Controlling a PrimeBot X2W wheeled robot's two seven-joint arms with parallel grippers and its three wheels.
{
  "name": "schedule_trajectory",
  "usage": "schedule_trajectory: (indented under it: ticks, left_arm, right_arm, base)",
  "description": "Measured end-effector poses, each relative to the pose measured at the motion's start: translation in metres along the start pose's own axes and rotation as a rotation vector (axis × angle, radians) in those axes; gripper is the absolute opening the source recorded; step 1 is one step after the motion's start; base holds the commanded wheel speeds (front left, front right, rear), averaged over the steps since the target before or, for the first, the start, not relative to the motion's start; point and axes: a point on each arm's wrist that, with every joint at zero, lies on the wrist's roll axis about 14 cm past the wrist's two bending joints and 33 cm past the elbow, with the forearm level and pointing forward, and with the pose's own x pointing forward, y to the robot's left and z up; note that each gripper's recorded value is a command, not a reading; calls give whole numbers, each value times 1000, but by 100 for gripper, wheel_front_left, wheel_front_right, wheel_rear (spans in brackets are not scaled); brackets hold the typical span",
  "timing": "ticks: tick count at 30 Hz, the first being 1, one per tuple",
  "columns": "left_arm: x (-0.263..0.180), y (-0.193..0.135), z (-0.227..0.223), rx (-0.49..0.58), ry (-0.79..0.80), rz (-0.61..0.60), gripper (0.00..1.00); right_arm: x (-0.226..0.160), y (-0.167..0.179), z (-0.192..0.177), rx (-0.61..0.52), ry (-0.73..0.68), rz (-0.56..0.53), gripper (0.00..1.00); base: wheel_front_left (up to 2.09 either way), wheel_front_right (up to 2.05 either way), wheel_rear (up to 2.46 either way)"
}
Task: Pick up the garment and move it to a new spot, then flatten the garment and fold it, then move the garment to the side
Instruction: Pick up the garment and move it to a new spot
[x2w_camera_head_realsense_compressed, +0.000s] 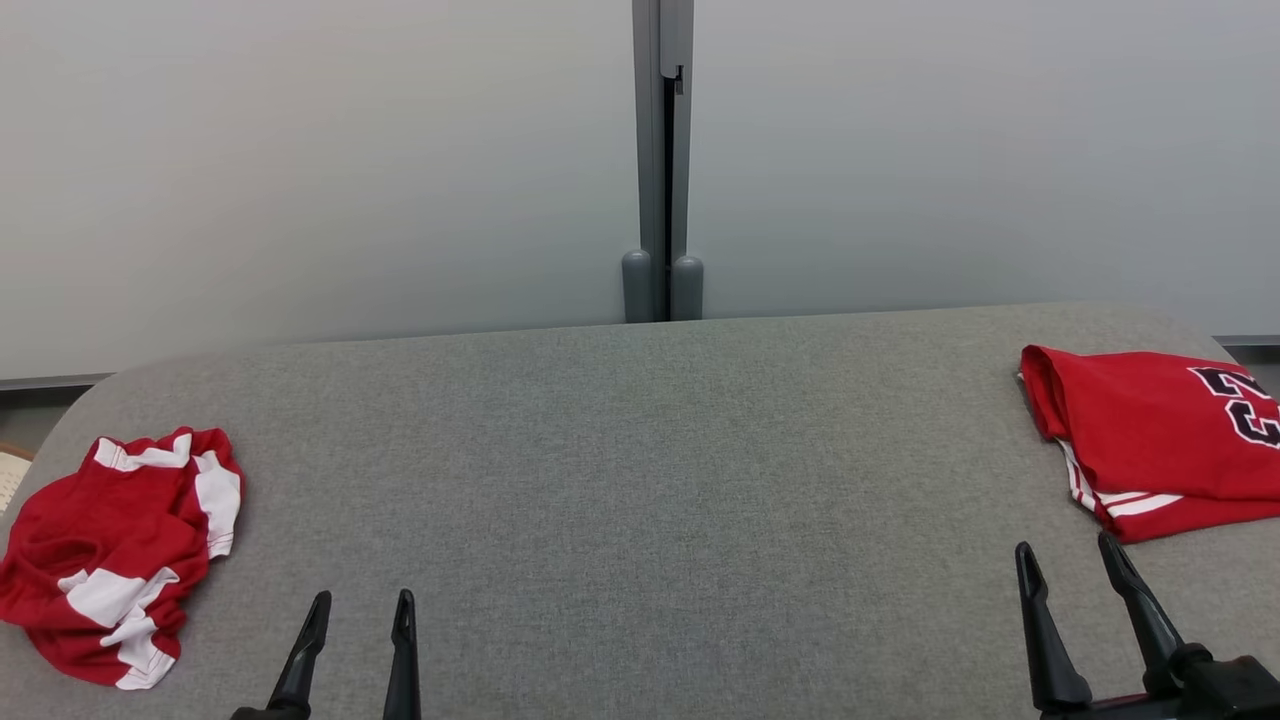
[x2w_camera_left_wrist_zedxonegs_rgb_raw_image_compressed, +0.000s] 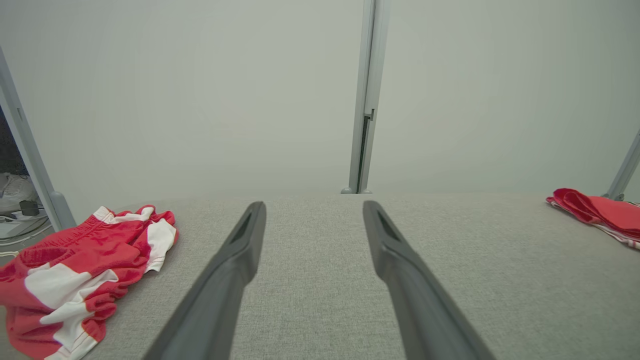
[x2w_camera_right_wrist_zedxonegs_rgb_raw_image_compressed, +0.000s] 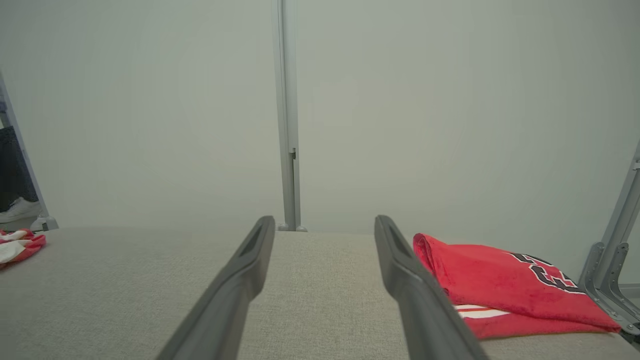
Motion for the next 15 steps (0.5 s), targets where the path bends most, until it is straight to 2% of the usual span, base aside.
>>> schedule_trajectory:
  ticks: [9, 15]
  left_arm:
    - [-7, 8, -1, 3, 3, 27, 100]
    - [-19, 26, 1, 4, -6, 93, 100]
  right_arm:
    - [6, 18, -2, 24, 3, 53, 100]
    - [15, 44, -7, 38, 21, 136, 100]
  base:
    - [0, 0, 0]
    - [0, 0, 0]
